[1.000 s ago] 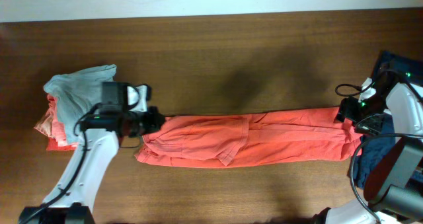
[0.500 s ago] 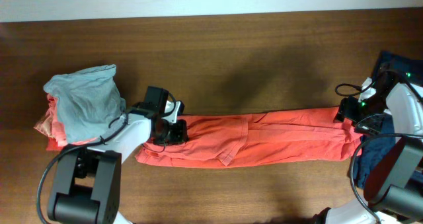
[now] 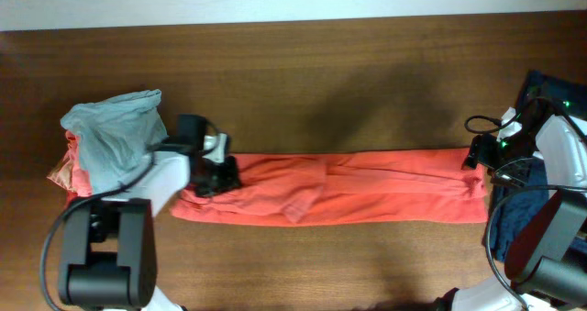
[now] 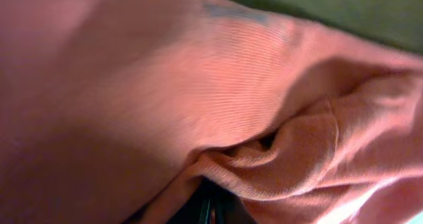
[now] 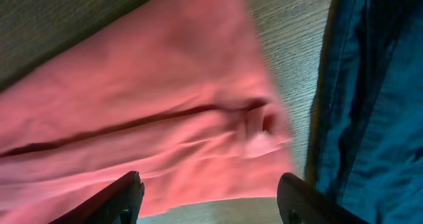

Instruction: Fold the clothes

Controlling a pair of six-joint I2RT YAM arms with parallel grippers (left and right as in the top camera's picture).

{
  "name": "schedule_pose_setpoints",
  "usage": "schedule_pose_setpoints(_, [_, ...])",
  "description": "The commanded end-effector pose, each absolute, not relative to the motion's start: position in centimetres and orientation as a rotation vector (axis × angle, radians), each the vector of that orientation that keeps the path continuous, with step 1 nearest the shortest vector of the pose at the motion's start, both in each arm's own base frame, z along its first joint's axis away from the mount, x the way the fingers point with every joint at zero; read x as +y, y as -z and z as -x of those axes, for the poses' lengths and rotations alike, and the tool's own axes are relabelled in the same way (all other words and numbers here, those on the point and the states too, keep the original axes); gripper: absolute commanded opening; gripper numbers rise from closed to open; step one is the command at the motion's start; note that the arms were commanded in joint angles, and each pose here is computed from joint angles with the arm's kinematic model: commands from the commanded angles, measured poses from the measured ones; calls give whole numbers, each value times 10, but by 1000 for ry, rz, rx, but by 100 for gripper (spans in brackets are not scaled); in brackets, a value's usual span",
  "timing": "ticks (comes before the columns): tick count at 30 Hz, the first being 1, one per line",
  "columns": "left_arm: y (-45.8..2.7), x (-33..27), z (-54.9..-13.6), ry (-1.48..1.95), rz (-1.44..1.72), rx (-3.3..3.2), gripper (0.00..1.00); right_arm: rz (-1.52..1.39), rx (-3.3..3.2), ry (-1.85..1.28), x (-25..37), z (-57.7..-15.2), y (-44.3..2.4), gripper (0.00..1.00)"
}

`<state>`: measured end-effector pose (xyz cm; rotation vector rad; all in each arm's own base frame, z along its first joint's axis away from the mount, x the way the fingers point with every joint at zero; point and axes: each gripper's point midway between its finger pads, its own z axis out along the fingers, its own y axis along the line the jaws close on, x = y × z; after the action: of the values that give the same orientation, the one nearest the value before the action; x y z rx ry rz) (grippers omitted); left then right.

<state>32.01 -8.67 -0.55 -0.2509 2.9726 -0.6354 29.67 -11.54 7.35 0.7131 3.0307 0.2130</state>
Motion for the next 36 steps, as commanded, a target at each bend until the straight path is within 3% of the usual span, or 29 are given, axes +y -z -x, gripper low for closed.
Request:
schedule_pose_setpoints(1, [60,9,-288,74,524,3102,6,-687,3019,-227,-115,-301,-77,70])
schedule_pose_setpoints(14, [58,4,-292,183,504,3098,6,-600,3026,-271,-109,-301,-61,86])
schedule_pose_setpoints(21, [58,3,-290,182,501,3106,27,-579,3068,-453,-90,-298,-29,90])
schedule_pose_setpoints(31, [58,3,-291,182,502,3106,28,-573,3174,-590,-69,-284,5,91])
schedule_pose_setpoints(34, [58,3,-291,182,501,3105,28,-551,3189,-595,-64,-284,9,86])
schedule_pose_setpoints(36, [58,3,-291,182,502,3106,28,-529,3194,-592,-60,-286,9,70])
